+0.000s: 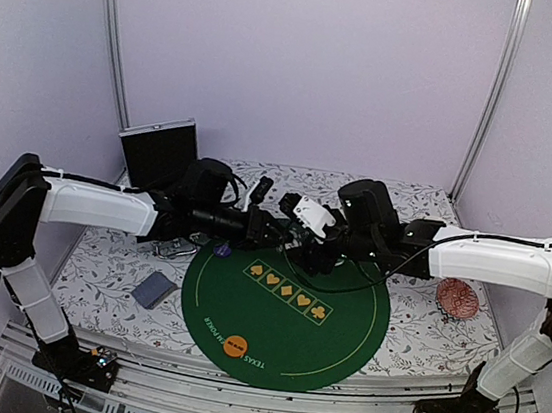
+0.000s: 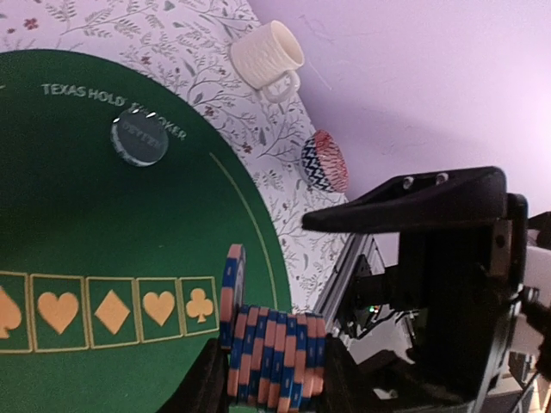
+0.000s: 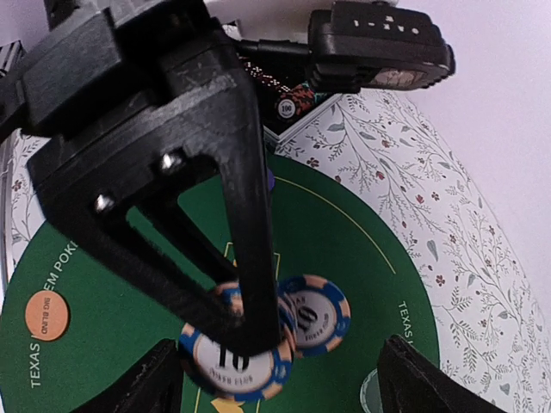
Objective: Distribute texas hold em gaming equipment
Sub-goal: Adjust the poker chips pile, then place the poker chips pile at the small blind area.
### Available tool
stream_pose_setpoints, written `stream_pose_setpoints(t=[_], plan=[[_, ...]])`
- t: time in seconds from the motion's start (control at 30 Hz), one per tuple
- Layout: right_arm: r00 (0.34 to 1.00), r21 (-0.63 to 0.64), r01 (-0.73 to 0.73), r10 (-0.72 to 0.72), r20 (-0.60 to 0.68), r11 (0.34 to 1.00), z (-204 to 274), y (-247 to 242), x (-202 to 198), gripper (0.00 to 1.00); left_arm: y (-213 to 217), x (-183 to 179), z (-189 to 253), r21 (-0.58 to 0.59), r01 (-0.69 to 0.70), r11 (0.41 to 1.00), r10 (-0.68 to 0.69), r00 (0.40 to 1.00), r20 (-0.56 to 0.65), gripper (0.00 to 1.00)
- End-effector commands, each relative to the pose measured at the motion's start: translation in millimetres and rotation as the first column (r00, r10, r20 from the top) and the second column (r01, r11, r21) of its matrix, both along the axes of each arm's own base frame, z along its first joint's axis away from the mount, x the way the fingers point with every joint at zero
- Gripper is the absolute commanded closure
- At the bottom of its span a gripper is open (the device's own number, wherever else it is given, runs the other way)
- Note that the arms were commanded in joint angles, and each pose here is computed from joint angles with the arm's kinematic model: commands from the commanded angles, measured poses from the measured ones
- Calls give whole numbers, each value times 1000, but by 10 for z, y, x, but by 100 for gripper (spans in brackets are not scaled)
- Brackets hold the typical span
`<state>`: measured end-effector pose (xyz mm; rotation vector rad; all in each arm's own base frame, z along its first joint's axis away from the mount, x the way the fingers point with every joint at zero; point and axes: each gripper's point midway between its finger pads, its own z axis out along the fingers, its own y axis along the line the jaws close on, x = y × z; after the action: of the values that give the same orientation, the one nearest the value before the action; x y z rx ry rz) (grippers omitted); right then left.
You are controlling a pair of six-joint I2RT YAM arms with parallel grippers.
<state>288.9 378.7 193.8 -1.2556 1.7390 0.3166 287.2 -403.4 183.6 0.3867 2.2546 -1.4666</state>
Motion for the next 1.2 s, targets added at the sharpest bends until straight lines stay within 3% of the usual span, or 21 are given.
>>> stream_pose_setpoints(t=[0.0, 0.07, 0.2, 0.3, 0.4, 0.6, 0.73, 1.0, 1.17], plan=[[999, 92, -19, 22, -33, 996, 201, -42, -143, 19, 526, 88, -313, 195, -102, 976, 95, 995, 43, 100], [998, 110, -16, 22, -51, 994, 209, -98, -205, 19, 817, 155, -508, 375, -177, 910, 144, 983, 115, 100], [998, 140, -11, 18, -54, 990, 293, -200, -297, 18, 1361, 205, -813, 670, -238, 703, 131, 969, 207, 100], [999, 150, -1, 7, -42, 989, 345, -270, -321, 18, 1567, 188, -1035, 775, -205, 597, 97, 978, 184, 100], [1000, 154, 11, -7, -26, 988, 402, -320, -318, 18, 1697, 241, -1187, 819, -214, 532, 105, 977, 187, 100], [1000, 151, 14, -11, -23, 988, 419, -365, -342, 18, 1804, 305, -1524, 862, -152, 484, 86, 988, 126, 100], [1000, 144, 20, -18, -18, 989, 408, -397, -349, 18, 1759, 281, -1686, 866, -92, 492, 54, 996, 76, 100], [1000, 143, 23, -22, -7, 989, 428, -435, -358, 17, 1695, 148, -1858, 854, -7, 520, 18, 1000, -3, 80], [1000, 142, 21, -21, -1, 990, 437, -438, -358, 17, 1716, 133, -1869, 852, -2, 523, 21, 1000, -11, 73]])
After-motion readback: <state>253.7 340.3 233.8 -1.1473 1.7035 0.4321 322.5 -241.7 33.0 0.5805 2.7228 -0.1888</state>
